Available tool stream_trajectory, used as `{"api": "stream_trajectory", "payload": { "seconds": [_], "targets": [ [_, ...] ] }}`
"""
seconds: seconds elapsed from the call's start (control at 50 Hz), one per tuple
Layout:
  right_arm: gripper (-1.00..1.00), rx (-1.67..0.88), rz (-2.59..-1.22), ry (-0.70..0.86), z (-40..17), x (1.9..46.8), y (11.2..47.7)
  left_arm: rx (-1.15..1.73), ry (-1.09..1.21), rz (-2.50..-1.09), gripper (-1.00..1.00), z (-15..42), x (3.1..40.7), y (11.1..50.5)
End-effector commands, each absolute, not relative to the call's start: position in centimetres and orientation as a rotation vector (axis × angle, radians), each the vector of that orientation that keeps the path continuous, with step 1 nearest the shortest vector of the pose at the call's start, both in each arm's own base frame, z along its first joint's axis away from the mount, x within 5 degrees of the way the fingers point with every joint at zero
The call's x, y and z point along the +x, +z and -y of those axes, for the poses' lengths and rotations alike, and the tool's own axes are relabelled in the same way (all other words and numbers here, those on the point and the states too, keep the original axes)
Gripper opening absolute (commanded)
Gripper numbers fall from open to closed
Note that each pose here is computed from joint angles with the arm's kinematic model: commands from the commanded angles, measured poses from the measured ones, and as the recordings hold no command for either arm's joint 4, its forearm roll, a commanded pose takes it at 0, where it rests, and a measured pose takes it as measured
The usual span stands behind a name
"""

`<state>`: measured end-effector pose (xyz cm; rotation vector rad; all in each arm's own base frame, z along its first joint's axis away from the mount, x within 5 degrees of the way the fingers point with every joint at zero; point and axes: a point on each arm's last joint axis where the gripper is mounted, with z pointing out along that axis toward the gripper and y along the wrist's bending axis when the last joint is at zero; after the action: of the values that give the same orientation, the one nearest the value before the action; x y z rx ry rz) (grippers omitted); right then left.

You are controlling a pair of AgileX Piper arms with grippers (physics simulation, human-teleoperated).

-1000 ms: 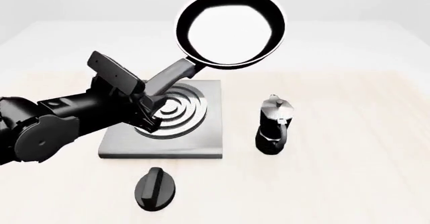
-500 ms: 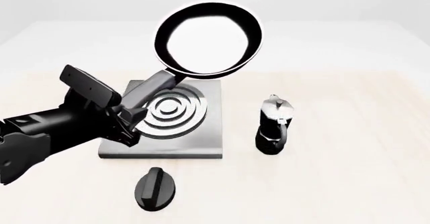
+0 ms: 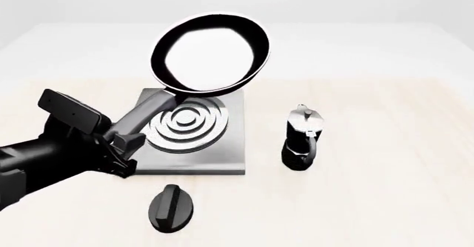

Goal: Put the frying pan on the stove.

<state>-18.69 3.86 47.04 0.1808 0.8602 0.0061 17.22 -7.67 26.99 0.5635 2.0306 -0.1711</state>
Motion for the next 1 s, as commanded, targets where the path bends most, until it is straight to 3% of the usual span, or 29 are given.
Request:
{"api": "stream_trajectory", "payload": {
  "seconds": [0.02,1.0],
  "targets": [
    [1.0,0.179,-0.861,0.005,-3.9,-18.8,47.0,0.504,-0.205,-2.016,-1.0,7.1,16.1,27.8],
    [1.0,0.175,-0.857,0.001,-4.0,-19.6,47.1,0.362,-0.194,-2.134,-1.0,4.2,12.1,25.0]
  ]
}}
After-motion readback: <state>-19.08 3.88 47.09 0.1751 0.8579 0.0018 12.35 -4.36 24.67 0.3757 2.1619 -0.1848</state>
